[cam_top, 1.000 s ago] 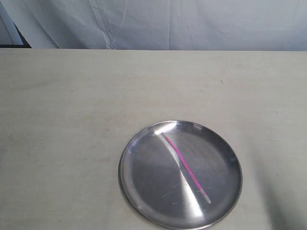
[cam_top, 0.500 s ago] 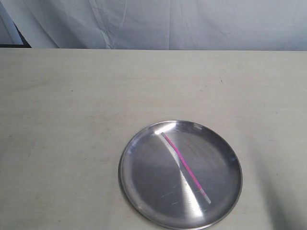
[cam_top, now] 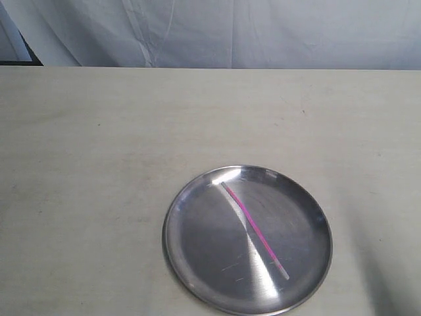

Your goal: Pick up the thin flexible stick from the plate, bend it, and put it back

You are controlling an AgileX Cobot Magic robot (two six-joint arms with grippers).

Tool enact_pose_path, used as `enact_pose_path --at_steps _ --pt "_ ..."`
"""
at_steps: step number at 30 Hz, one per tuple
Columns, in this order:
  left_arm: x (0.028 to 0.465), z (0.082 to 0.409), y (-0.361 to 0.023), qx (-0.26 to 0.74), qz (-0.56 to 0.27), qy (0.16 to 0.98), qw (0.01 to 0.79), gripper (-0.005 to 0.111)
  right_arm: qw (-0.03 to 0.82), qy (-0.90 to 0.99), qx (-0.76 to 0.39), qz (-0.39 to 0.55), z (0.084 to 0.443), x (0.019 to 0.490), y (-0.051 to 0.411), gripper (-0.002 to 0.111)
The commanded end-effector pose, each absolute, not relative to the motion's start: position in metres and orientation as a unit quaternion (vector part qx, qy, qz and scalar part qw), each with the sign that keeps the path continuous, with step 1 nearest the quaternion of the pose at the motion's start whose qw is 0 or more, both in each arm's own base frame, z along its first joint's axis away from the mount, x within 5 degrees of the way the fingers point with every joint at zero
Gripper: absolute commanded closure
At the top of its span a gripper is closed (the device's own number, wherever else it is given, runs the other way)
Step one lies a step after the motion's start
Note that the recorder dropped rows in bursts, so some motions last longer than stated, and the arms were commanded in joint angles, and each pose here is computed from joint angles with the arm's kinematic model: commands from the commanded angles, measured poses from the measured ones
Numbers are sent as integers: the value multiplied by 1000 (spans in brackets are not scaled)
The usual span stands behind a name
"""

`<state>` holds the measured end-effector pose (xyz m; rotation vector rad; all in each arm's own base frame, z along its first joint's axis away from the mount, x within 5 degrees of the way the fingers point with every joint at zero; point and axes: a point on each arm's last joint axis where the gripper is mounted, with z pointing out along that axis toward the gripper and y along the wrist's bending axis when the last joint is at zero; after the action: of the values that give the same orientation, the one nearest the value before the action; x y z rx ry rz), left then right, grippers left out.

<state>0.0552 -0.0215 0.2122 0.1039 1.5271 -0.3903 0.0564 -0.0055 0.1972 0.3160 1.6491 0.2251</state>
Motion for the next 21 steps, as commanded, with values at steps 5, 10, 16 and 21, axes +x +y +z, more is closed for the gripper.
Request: enact_pose_path --at_steps 5,10,16,21 --pt "56 211 -21 48 -173 689 702 93 663 730 140 93 196 56 -6 109" --pt "56 211 -21 48 -173 689 702 93 665 727 140 98 197 56 -6 109" --pt "56 211 -21 48 -173 689 702 93 666 727 139 97 197 56 -6 109" --pt "56 211 -21 48 -173 689 702 93 666 727 139 97 197 56 -6 109"
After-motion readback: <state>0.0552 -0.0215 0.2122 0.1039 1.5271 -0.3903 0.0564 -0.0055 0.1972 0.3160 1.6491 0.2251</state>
